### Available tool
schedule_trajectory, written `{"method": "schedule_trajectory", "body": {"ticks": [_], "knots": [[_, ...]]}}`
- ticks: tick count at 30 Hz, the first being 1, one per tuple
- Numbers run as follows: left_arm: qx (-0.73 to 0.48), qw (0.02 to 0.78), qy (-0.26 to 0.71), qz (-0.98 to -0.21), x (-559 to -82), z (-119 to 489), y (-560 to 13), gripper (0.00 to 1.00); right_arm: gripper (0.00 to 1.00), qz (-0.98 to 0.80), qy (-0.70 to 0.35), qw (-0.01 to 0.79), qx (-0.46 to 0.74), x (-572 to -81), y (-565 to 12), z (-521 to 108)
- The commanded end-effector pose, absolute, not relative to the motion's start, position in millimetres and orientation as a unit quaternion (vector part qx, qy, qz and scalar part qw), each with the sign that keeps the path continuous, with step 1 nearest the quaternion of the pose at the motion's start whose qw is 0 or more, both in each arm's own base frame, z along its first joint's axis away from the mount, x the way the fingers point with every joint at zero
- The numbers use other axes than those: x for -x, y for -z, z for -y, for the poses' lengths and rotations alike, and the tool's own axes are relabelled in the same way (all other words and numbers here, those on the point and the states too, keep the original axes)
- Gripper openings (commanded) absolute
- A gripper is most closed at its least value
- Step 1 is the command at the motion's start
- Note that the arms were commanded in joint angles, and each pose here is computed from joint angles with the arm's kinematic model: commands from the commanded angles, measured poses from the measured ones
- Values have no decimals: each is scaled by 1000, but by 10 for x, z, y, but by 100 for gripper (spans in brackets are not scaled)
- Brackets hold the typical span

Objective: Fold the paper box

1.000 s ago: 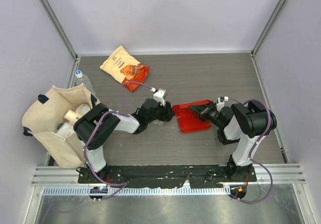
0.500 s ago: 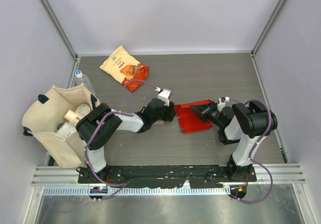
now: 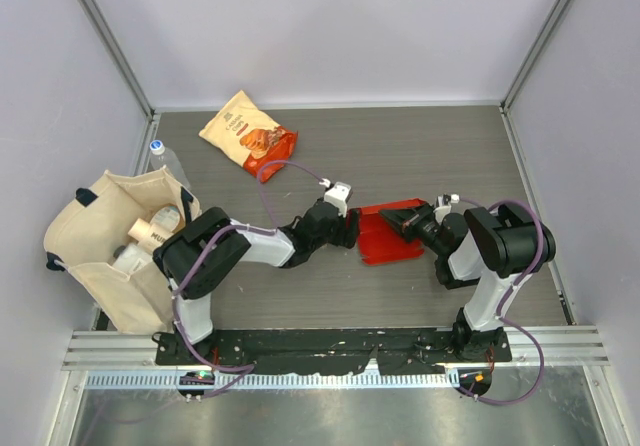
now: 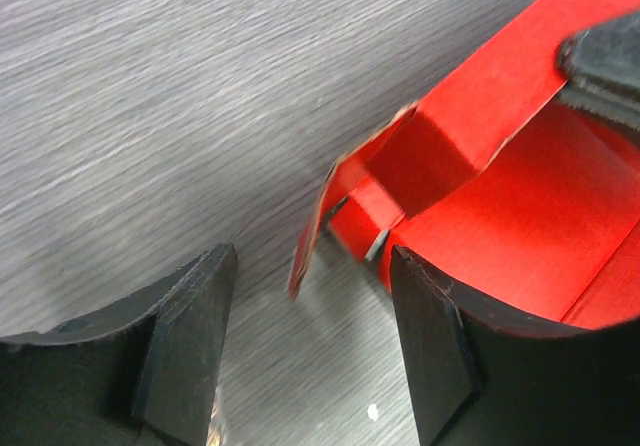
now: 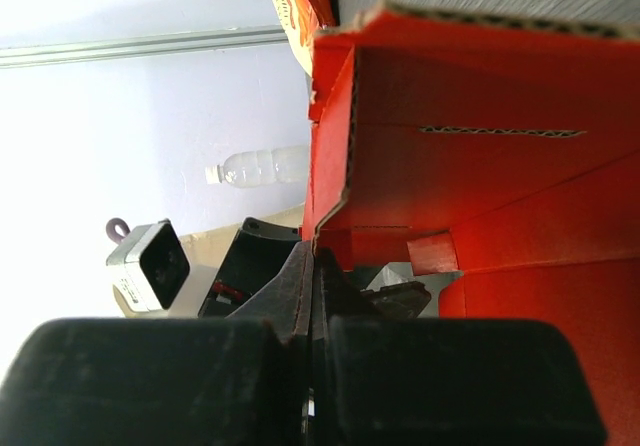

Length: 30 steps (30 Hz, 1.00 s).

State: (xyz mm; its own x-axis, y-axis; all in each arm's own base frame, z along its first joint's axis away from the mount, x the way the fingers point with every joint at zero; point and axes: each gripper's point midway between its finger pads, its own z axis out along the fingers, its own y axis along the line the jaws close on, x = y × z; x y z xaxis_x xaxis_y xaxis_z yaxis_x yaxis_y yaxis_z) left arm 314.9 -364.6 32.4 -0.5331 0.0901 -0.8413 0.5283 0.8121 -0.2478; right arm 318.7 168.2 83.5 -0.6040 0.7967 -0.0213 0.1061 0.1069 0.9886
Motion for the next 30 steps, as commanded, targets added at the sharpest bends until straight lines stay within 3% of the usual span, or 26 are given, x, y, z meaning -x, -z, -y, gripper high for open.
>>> {"method": "schedule_trajectory", "body": {"ticks": [1, 3, 4, 6, 16, 24, 30], "knots": [[-172, 474, 221, -835, -3119, 3392, -413, 70, 1, -643, -602, 373, -290, -3232, -1200, -1606], [-170, 476, 208, -837, -3126, 3339, -377, 68, 1, -645, -601, 374, -289, -3233, -1196, -1604], [-174, 476, 205, -838, -3142, 3354, -376, 60, 1, -646, -599, 374, -290, -3239, -1188, -1603], [-173, 467, 196, -845, -3154, 3344, -288, 53, 1, -646, -598, 373, -292, -3239, -1178, -1601], [-165, 466, 204, -845, -3339, 3590, -312, 52, 1, -646, -596, 371, -301, -3246, -1161, -1612], [-173, 467, 218, -839, -3402, 3759, -405, 59, 1, -646, -596, 369, -301, -3238, -1161, -1662], [-182, 463, 211, -841, -3364, 3715, -375, 51, 1, -647, -595, 367, -304, -3236, -1161, -1664]]}}
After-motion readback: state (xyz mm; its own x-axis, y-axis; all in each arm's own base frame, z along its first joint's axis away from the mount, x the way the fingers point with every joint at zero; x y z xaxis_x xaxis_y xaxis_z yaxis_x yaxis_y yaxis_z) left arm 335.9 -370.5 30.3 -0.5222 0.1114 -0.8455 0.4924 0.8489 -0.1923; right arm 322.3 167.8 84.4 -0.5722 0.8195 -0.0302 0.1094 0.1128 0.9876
